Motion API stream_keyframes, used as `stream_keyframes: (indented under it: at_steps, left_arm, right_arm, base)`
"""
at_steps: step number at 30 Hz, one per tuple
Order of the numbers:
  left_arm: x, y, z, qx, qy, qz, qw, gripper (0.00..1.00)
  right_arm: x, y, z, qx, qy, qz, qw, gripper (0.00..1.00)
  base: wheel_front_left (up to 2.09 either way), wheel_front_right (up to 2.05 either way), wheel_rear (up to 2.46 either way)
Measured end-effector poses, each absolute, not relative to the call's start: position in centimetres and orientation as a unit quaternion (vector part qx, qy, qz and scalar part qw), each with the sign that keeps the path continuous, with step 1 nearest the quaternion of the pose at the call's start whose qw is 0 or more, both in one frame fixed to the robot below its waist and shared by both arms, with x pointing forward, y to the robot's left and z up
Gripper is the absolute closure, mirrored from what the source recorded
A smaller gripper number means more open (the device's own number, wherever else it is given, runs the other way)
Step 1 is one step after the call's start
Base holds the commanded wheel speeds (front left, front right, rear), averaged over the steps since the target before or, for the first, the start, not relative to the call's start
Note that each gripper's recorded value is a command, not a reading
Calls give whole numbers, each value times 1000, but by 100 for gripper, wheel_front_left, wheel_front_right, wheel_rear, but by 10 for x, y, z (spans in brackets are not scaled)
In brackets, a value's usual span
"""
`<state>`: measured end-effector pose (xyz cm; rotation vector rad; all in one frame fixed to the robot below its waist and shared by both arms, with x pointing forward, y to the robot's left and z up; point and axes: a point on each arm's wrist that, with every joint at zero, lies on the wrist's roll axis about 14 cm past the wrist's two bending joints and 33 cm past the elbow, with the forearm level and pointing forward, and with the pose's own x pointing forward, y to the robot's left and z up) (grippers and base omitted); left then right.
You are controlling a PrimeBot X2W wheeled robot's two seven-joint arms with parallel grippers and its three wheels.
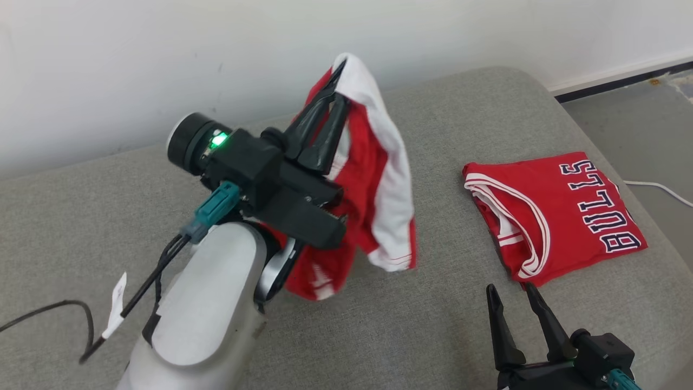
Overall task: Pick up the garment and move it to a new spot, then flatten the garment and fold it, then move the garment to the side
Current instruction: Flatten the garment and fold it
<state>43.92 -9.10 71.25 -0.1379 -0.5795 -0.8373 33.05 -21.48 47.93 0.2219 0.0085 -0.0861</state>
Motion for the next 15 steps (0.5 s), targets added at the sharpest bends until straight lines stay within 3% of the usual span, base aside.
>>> stream_keyframes:
  at_steps: [9,15]
  left_arm:
    - [411,-103,727,-133,-246,-435,856,100]
    - [378,-97,765,-162,-294,-457,824,100]
  right_arm:
    - [327,-218,476,115,6,-50,992,0]
    - [331,-215,476,114,7,-44,992,0]
  base:
    - [0,0,0]
    - [0,0,0]
